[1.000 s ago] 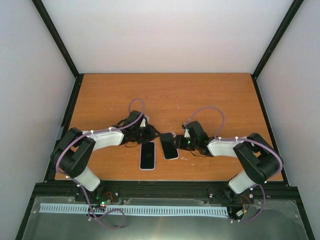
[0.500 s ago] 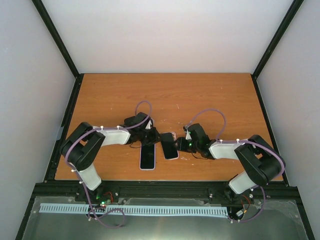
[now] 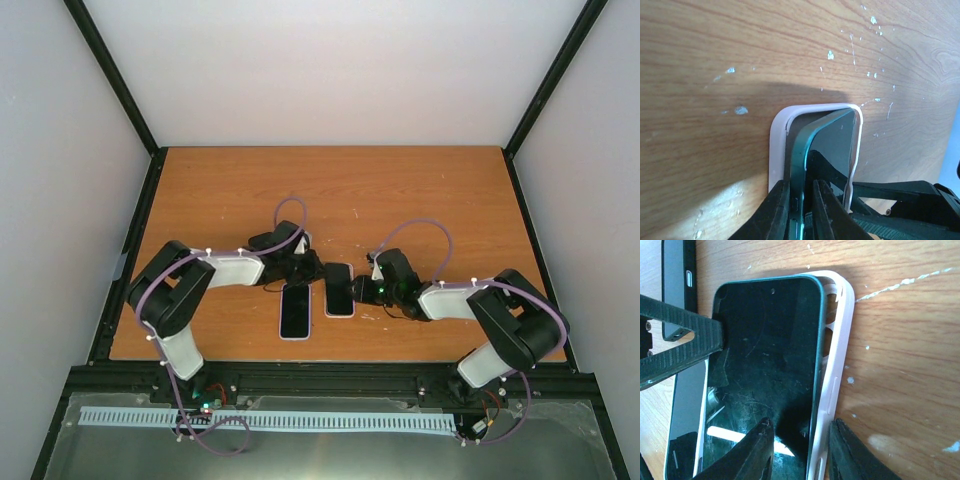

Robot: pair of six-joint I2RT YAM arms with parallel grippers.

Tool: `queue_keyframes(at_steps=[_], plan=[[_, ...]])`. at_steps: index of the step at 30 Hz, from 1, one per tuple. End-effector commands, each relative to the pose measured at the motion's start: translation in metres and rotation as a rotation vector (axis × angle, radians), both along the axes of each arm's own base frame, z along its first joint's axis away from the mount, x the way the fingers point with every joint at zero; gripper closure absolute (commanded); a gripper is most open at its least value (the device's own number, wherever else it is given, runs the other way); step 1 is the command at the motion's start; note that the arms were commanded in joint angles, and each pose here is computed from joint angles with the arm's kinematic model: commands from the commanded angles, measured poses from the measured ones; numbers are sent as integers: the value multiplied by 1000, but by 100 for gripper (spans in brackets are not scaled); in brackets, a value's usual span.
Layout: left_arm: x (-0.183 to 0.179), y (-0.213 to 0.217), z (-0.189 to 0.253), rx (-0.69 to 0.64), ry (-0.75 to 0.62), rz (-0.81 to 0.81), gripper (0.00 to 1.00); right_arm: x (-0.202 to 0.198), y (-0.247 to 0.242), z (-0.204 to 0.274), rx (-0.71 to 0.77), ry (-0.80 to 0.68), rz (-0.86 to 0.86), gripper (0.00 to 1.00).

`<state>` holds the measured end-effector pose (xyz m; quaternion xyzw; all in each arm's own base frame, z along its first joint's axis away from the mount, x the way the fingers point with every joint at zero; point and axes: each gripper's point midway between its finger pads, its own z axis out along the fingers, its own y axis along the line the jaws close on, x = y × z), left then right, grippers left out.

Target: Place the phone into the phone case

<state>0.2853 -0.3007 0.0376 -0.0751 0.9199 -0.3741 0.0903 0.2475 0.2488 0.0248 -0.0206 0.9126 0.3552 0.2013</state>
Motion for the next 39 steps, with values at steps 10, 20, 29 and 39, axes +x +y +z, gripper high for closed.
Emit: queue_keyframes(at_steps=[10,20,29,39], plan=[[1,-36,8,-70,-31,-92,83,-5,1,-13,-20,1,25,70],[-4,-13,11,27,-31,-36,63,-8,-13,-2,-27,24,-58,67],[-8,-6,9,62,-28,-34,56,-11,-13,-1,-3,61,-87,65],[-22,-12,-2,-8,20,-64,78,-6,-4,-5,23,74,-77,66]])
